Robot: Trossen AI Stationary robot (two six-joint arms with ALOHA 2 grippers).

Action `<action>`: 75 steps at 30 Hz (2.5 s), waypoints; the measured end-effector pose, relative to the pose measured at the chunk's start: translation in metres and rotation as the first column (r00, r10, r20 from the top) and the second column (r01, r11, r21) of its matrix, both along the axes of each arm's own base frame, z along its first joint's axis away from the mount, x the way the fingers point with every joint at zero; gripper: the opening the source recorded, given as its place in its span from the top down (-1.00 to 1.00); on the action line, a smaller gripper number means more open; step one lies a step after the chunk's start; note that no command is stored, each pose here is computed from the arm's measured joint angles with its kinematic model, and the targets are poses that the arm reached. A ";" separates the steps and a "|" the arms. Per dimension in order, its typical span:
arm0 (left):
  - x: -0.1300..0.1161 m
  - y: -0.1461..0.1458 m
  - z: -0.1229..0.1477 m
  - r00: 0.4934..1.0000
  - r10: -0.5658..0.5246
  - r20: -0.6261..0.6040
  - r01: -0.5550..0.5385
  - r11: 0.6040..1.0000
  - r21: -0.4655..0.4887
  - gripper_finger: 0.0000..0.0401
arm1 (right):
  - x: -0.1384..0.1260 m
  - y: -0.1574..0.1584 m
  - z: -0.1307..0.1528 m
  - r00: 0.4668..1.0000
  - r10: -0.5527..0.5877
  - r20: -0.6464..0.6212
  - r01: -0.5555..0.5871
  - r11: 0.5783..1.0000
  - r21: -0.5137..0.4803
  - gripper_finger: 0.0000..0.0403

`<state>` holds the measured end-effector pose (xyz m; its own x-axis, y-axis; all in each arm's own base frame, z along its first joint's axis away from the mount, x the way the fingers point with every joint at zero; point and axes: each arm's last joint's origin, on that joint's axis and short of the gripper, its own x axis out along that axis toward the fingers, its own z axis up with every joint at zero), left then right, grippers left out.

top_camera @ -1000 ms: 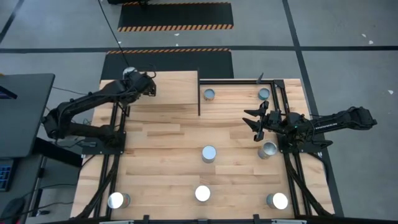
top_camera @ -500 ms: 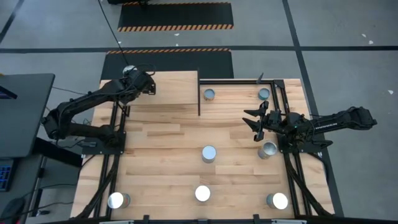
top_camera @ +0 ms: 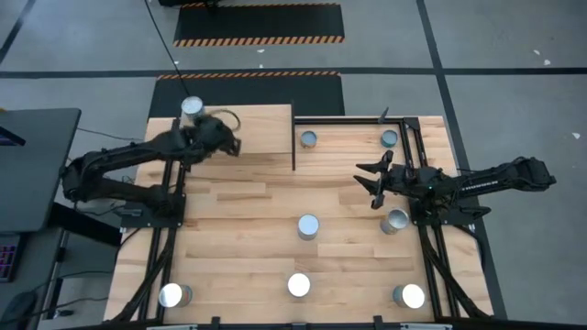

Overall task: Pick and place cans onto a shelf
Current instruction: Put the canned peas can on the shelf

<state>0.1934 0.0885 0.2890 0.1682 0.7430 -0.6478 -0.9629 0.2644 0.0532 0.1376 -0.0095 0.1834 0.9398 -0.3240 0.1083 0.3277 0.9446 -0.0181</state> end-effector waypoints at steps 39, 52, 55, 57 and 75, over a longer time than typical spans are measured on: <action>0.124 -0.312 -0.040 0.178 -0.979 0.104 0.948 0.198 0.250 -0.74 | 0.053 0.116 0.037 0.845 0.426 -0.324 -0.446 0.895 0.013 0.13; 0.139 -0.330 -0.050 0.255 -0.960 0.114 0.954 0.269 0.129 -0.74 | 0.048 0.121 0.034 0.835 0.425 -0.351 -0.453 0.892 0.002 0.13; 0.137 -0.328 -0.046 0.262 -0.960 0.100 0.952 0.274 0.134 -0.74 | 0.048 0.120 0.035 0.850 0.394 -0.349 -0.423 0.906 -0.007 0.13; 0.133 -0.322 -0.041 0.263 -0.962 0.068 0.955 0.270 0.123 -0.74 | 0.047 0.118 0.037 0.868 0.351 -0.351 -0.381 0.925 -0.017 0.13; 0.113 -0.241 -0.040 0.461 -0.884 -0.079 0.874 0.437 0.212 -0.74 | 0.025 0.099 0.101 0.477 0.253 -0.842 -0.152 0.967 0.205 -0.16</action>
<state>0.3066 -0.1527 0.2488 0.8261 0.2842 -0.4867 -0.2211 0.9577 0.1841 0.1621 0.0894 0.2846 0.5913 -0.0719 -0.8032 -0.0028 0.9958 -0.0912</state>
